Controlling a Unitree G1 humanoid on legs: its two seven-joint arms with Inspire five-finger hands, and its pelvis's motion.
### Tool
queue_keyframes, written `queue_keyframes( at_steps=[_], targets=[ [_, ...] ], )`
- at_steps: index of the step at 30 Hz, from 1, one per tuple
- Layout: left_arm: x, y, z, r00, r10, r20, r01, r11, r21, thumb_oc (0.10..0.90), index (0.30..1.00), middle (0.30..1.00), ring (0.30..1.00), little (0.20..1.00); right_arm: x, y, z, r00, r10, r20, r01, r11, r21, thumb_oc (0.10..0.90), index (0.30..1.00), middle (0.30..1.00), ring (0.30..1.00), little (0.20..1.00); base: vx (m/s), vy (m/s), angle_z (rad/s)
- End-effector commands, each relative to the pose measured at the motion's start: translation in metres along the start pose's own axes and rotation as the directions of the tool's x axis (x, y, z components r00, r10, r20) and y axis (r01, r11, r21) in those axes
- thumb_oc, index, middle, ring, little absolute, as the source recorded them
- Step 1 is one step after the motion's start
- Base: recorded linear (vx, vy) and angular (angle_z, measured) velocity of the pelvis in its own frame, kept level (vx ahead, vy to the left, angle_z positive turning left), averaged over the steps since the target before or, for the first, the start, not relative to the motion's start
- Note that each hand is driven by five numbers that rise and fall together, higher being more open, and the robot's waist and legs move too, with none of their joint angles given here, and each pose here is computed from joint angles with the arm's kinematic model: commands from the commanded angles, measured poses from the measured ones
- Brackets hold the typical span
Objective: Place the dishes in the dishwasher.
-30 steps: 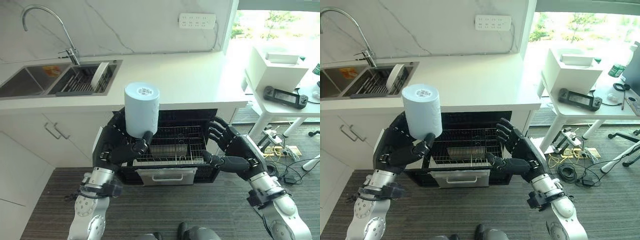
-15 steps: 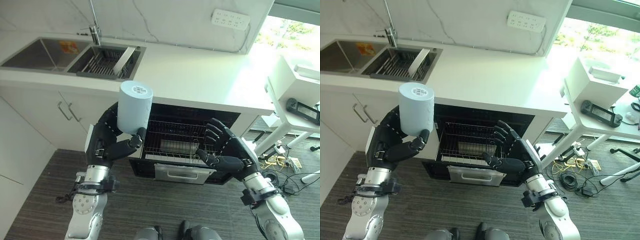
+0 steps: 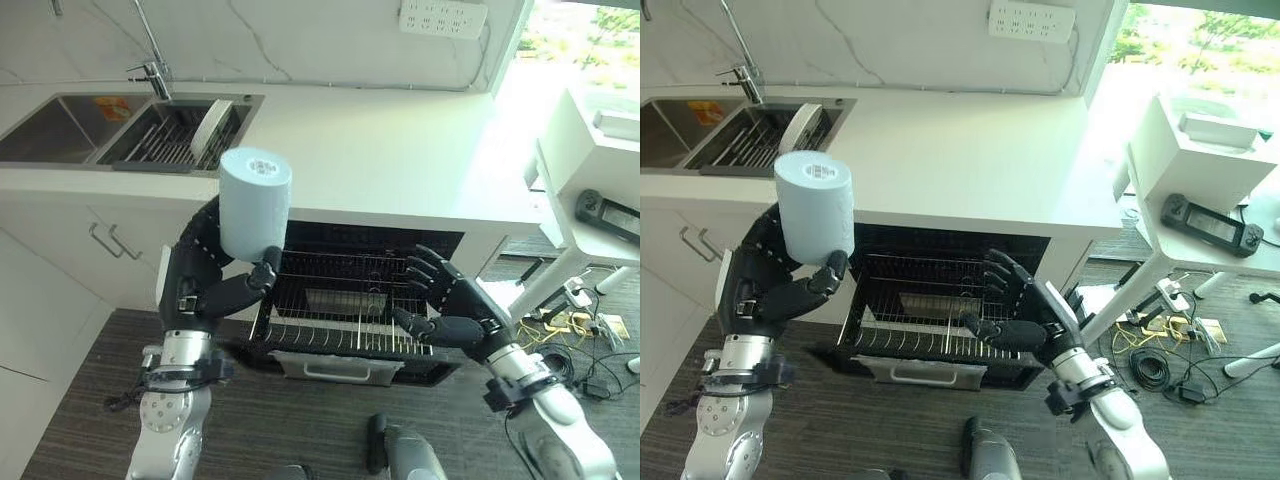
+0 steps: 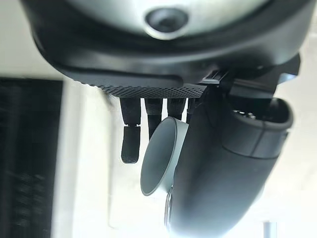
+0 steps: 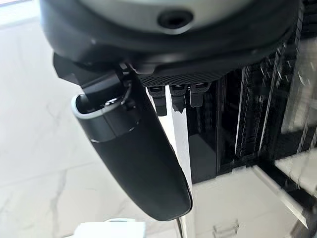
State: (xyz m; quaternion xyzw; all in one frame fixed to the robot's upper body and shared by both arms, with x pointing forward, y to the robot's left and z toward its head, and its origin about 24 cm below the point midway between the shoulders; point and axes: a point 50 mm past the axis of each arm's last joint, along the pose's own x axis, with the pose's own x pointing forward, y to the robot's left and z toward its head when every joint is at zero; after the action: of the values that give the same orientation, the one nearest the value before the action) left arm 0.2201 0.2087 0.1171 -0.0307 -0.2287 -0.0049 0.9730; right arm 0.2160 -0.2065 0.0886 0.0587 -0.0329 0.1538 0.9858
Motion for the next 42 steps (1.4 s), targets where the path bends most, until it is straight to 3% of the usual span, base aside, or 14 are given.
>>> queue_keyframes(
  at_steps=[1, 15, 28, 42],
  targets=[
    [0.016, -0.007, 0.039, 0.963, -0.049, 0.267, 0.042, 0.999, 0.033, 0.4, 0.3, 0.3, 0.3, 0.3, 0.016, 0.013, 0.042, 0.961, 0.077, 0.266, -0.096, 0.994, 0.057, 0.8, 0.9, 0.9, 0.9, 0.9, 0.0, 0.113, -0.01],
    [0.033, -0.022, 0.02, 0.959, -0.18, 0.22, 0.125, 0.962, 0.243, 0.4, 0.3, 0.3, 0.3, 0.3, 0.029, 0.034, 0.049, 0.924, 0.154, 0.35, -0.237, 0.949, 0.208, 0.8, 0.9, 0.9, 0.9, 0.9, 0.03, 0.06, 0.09],
    [0.033, -0.048, 0.007, 0.933, -0.325, 0.151, 0.285, 0.929, 0.236, 0.4, 0.3, 0.3, 0.3, 0.3, 0.044, 0.053, 0.056, 0.901, 0.153, 0.406, -0.29, 0.909, 0.3, 0.8, 0.9, 0.9, 0.9, 0.9, 0.03, 0.001, 0.04],
    [0.029, -0.062, 0.006, 0.917, -0.372, 0.147, 0.34, 0.918, 0.205, 0.4, 0.3, 0.3, 0.3, 0.3, 0.052, 0.053, 0.049, 0.931, 0.055, 0.36, -0.203, 0.899, 0.388, 0.8, 0.9, 0.9, 0.9, 0.9, 0.0, 0.0, 0.0]
  ],
)
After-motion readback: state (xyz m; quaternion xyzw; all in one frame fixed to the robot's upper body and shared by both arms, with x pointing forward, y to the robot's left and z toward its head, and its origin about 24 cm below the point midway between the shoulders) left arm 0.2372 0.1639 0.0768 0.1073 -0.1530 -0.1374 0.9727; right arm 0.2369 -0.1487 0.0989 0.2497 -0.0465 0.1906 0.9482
